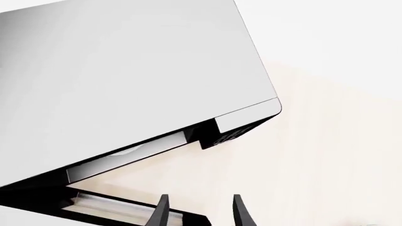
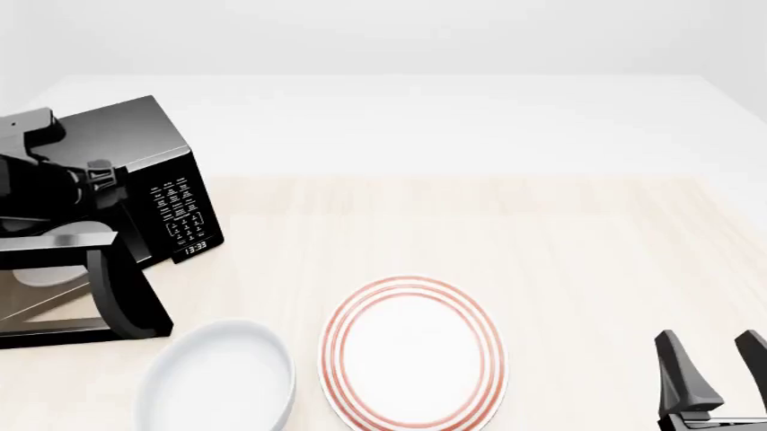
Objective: Open the microwave.
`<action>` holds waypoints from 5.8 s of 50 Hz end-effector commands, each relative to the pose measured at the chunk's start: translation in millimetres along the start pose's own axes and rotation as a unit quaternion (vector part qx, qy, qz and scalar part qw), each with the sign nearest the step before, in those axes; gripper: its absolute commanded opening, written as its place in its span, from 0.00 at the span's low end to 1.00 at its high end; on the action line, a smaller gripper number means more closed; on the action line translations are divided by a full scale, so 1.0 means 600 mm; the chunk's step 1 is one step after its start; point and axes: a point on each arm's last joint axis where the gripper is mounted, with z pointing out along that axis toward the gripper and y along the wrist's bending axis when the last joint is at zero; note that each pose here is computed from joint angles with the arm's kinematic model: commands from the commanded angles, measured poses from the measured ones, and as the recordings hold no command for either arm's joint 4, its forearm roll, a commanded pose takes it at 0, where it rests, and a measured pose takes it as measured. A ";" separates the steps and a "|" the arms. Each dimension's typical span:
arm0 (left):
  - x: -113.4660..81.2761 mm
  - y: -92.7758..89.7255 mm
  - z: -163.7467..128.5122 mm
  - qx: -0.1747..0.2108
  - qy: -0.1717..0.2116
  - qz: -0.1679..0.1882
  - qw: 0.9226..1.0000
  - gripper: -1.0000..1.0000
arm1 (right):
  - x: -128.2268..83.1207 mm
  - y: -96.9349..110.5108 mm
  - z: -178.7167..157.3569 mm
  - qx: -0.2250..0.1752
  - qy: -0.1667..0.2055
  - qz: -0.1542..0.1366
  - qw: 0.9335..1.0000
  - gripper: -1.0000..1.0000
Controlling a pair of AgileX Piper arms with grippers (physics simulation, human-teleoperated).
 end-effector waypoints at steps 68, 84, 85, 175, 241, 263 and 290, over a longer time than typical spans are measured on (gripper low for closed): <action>0.014 0.031 0.023 -0.022 0.012 -0.002 1.000 1.00 | 0.000 0.000 0.000 0.000 0.000 0.000 1.000 1.00; 0.023 0.035 0.019 -0.025 0.013 -0.004 1.000 1.00 | 0.000 0.000 0.000 0.000 0.000 0.000 1.000 1.00; 0.023 0.035 0.019 -0.025 0.013 -0.004 1.000 1.00 | 0.000 0.000 0.000 0.000 0.000 0.000 1.000 1.00; 0.059 0.037 -0.019 -0.024 0.005 -0.008 1.000 1.00 | 0.000 0.000 0.000 0.000 0.000 0.000 1.000 1.00; 0.082 0.056 -0.059 -0.040 -0.001 -0.022 0.999 1.00 | 0.000 0.000 0.000 0.000 0.000 0.000 1.000 1.00; 0.092 0.059 -0.072 -0.043 -0.002 -0.026 0.999 1.00 | 0.000 0.000 0.000 0.000 0.000 0.000 1.000 1.00; 0.104 0.065 -0.085 -0.049 -0.002 -0.034 0.998 1.00 | 0.000 0.000 0.000 0.000 0.000 0.000 1.000 1.00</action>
